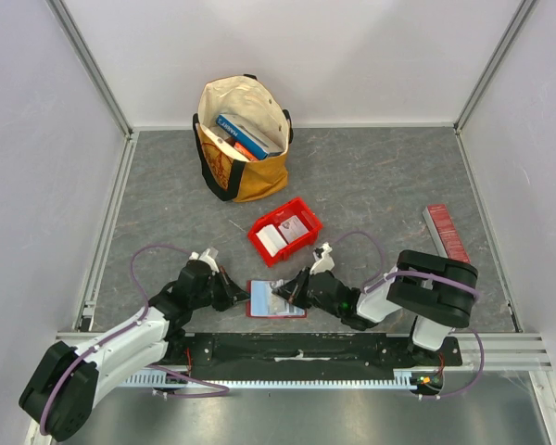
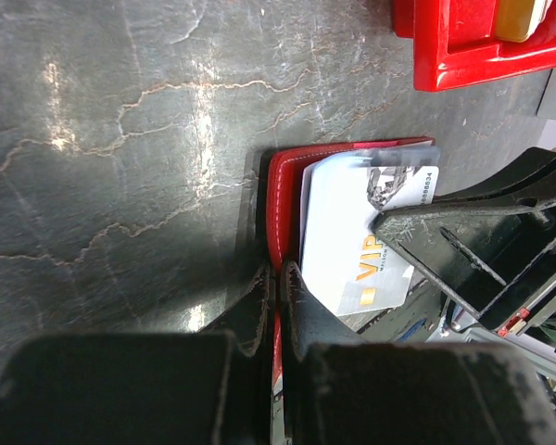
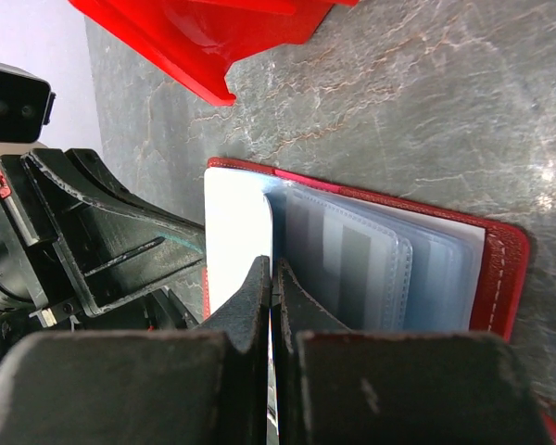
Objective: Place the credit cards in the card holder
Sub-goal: Insert the credit card into the card holder.
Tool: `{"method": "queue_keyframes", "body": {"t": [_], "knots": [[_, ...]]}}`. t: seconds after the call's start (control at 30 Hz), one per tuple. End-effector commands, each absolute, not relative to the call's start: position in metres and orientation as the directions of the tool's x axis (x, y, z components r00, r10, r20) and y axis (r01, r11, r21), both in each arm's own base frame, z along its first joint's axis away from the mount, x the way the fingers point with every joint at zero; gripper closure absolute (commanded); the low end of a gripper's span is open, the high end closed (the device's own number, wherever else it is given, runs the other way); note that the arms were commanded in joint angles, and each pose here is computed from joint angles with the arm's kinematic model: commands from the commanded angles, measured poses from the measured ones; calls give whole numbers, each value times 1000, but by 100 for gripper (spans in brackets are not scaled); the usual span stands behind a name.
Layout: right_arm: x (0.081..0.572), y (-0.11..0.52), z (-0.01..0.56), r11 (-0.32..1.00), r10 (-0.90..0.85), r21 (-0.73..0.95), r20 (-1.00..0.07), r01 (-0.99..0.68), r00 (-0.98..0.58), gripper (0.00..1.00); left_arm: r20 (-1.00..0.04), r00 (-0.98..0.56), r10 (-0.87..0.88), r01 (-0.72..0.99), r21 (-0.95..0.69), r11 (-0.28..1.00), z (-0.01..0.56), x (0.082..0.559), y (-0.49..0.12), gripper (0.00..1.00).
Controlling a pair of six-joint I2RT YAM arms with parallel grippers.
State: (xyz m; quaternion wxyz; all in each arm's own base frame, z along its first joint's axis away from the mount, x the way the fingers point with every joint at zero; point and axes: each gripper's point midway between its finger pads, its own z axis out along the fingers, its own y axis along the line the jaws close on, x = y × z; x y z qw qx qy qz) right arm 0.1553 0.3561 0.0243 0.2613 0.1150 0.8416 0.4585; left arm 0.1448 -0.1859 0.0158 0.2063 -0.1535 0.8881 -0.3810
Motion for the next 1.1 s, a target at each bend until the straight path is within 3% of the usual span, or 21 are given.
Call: {"method": "queue_keyframes", "body": {"t": [0.0, 0.23, 0.6, 0.87, 1.07], "knots": [[144, 362, 16, 554, 413, 832, -316, -40, -854, 100, -211, -876, -434, -168, -710, 684, -3, 132, -177, 98], [137, 366, 11, 584, 404, 811, -324, -32, -855, 96, -210, -875, -435, -169, -711, 682, -4, 131, -177, 98], [151, 335, 17, 788, 332, 614, -482, -42, -810, 56, -224, -866, -448, -165, -717, 677, 1, 136, -177, 98], [143, 339, 16, 815, 282, 576, -483, -58, -829, 57, -220, -870, -441, -166, -712, 683, -1, 134, -176, 98], [142, 335, 16, 916, 163, 391, -557, -84, -814, 55, -222, -867, -445, -167, -714, 680, -1, 134, -176, 98]]}}
